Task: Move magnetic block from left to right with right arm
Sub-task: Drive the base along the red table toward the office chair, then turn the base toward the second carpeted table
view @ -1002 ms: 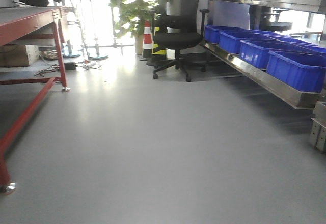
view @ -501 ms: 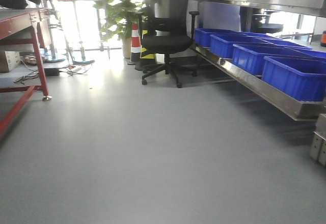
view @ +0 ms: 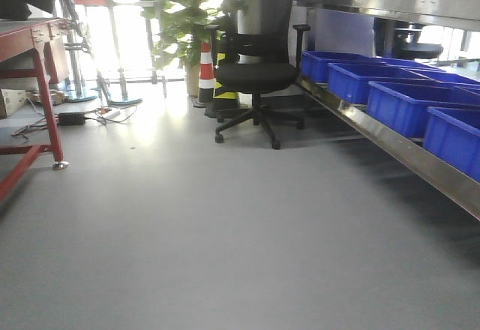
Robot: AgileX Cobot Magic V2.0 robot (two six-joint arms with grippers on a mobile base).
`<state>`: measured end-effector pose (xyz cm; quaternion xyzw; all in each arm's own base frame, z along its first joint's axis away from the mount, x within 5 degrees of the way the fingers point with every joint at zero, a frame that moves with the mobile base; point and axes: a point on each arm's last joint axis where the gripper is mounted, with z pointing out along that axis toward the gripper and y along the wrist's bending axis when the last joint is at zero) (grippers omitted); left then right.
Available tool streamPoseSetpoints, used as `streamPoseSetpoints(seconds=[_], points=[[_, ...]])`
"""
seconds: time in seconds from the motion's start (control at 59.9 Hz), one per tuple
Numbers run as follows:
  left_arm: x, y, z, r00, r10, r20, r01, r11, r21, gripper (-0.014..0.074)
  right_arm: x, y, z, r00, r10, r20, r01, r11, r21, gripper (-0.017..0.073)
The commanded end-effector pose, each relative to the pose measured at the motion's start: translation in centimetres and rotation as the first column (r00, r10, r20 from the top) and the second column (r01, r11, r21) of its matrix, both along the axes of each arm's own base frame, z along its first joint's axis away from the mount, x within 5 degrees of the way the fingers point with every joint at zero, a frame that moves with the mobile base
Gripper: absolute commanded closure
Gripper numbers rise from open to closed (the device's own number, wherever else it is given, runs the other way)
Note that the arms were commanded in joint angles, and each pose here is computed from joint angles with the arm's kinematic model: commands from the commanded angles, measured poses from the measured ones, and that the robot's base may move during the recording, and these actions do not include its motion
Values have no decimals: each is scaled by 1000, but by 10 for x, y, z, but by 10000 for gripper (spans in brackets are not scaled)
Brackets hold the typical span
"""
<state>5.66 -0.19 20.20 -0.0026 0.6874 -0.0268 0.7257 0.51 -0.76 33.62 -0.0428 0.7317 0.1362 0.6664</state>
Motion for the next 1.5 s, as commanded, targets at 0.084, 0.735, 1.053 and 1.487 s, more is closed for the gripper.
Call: streamPoseSetpoints(seconds=[0.084, 0.735, 1.053, 1.487], points=[[-1, 0, 5, 996, 0, 92, 1, 1000, -10, 710, 0, 0, 16, 995, -3, 99, 2, 1000, 3, 440], [-1, 0, 5, 996, 2, 92, -1, 1000, -10, 710, 0, 0, 16, 995, -3, 99, 2, 1000, 3, 440], [-1, 0, 5, 996, 2, 92, -1, 1000, -10, 710, 0, 0, 16, 995, -3, 99, 2, 1000, 3, 440], [-1, 0, 5, 996, 0, 92, 1, 1000, -10, 710, 0, 0, 16, 995, -3, 99, 2, 1000, 3, 440]])
